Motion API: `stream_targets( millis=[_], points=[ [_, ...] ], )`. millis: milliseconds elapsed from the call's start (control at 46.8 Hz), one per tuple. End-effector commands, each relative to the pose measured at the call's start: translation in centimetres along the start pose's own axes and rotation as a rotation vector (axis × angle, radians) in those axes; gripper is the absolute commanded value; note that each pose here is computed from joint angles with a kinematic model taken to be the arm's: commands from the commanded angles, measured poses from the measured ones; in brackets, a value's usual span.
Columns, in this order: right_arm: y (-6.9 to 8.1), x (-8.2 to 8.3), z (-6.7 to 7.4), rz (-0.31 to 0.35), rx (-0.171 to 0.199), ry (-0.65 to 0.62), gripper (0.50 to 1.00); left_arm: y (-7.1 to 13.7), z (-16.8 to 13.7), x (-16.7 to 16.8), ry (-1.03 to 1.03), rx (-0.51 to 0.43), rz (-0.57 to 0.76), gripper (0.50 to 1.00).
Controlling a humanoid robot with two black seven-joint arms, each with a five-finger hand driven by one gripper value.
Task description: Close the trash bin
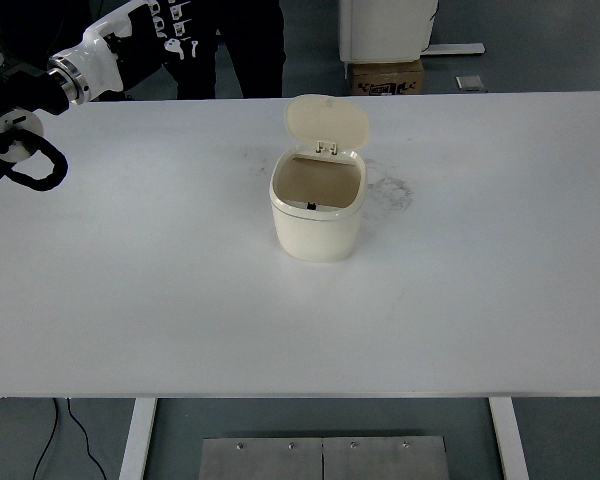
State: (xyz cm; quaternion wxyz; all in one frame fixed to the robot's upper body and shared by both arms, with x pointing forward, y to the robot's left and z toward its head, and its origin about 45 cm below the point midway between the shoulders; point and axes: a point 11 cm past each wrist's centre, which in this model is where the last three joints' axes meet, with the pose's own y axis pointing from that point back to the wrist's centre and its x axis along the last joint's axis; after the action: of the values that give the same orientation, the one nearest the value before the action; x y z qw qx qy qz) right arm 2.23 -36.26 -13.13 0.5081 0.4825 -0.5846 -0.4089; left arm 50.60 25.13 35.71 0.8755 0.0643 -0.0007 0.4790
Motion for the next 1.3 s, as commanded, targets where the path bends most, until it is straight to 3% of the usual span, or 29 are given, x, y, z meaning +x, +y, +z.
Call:
stream_targets(
  millis=[0, 214, 449, 769, 1282],
  points=[
    [0.0, 0.0, 0.0, 0.0, 0.0, 0.0, 0.991, -0.9, 0.8, -1.4, -0.101, 0.039, -0.05, 1.0],
    [0.0, 0.0, 0.0, 0.0, 0.0, 0.0, 0.991, -1.6, 3.8, -4.9, -0.367, 0.062, -0.241, 1.0],
    [0.0, 0.0, 0.0, 0.0, 0.0, 0.0, 0.991, -1.6, 5.2, -8.0, -0.5, 0.102, -0.446, 1.0],
    [0.0, 0.0, 0.0, 0.0, 0.0, 0.0, 0.991, -2.1, 5.7, -8.4, -0.737, 0.161, -0.456, 1.0],
    [0.0, 0.0, 0.0, 0.0, 0.0, 0.0, 0.991, -3.0, 5.4, -10.2, -0.865, 0.185, -0.496, 1.0]
  ],
)
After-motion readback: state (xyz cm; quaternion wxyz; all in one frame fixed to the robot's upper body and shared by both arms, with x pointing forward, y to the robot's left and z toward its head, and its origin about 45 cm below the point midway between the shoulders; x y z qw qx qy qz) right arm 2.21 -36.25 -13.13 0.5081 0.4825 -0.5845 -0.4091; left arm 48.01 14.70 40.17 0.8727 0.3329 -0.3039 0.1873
